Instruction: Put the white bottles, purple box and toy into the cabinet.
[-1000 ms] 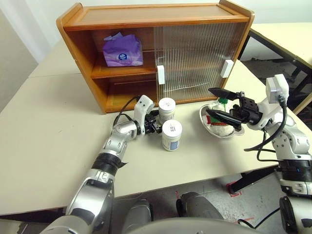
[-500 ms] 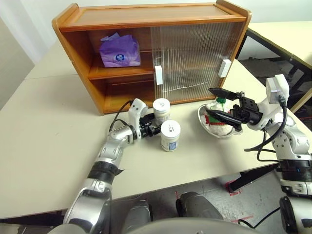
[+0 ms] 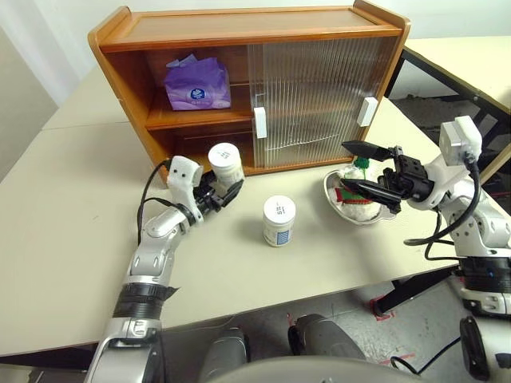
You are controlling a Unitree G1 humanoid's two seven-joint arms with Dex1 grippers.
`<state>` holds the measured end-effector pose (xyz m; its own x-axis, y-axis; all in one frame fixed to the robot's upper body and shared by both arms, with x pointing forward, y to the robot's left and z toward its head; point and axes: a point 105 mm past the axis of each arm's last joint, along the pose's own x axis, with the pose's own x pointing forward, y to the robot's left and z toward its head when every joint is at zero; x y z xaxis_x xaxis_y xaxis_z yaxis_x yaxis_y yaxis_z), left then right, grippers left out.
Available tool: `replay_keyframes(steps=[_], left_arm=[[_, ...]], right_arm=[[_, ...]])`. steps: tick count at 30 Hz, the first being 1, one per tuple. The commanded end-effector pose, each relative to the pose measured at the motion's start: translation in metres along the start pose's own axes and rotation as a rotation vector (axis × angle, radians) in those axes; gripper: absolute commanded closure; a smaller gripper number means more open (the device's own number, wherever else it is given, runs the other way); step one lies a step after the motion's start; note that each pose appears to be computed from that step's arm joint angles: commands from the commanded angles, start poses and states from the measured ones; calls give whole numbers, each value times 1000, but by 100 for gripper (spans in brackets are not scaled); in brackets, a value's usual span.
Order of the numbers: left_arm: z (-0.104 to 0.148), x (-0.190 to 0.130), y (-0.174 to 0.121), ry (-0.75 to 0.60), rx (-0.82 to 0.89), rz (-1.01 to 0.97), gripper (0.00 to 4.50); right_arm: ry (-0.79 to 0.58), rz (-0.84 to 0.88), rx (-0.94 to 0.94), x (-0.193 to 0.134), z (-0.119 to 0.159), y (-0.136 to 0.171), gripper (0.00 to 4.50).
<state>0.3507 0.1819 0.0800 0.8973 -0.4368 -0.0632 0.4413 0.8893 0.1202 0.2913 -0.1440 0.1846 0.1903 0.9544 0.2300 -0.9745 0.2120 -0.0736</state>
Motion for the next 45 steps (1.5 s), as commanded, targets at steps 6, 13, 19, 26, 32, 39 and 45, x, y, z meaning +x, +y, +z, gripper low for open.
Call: replay_keyframes(steps=[6, 13, 19, 26, 32, 39, 45], left_arm=[[7, 3, 42, 17, 34, 206, 141], [2, 20, 46, 61, 5, 211, 141], [3, 34, 51, 74, -15, 233, 141], [1, 44, 49, 88, -45, 232, 141], [-5, 52, 52, 128, -33, 243, 141], [-8, 57, 59, 157, -56, 277, 141], [-8, 63, 59, 164, -63, 279, 141]], right_arm=[[17, -9, 2, -4, -9, -1, 0], [18, -17, 1, -1, -10, 1, 0], [16, -28, -5, 1, -8, 1, 0], [15, -39, -11, 0, -6, -1, 0], [13, -66, -24, -5, -5, -3, 0], [13, -70, -16, -6, -8, 1, 0], [13, -66, -17, -5, -8, 1, 0]])
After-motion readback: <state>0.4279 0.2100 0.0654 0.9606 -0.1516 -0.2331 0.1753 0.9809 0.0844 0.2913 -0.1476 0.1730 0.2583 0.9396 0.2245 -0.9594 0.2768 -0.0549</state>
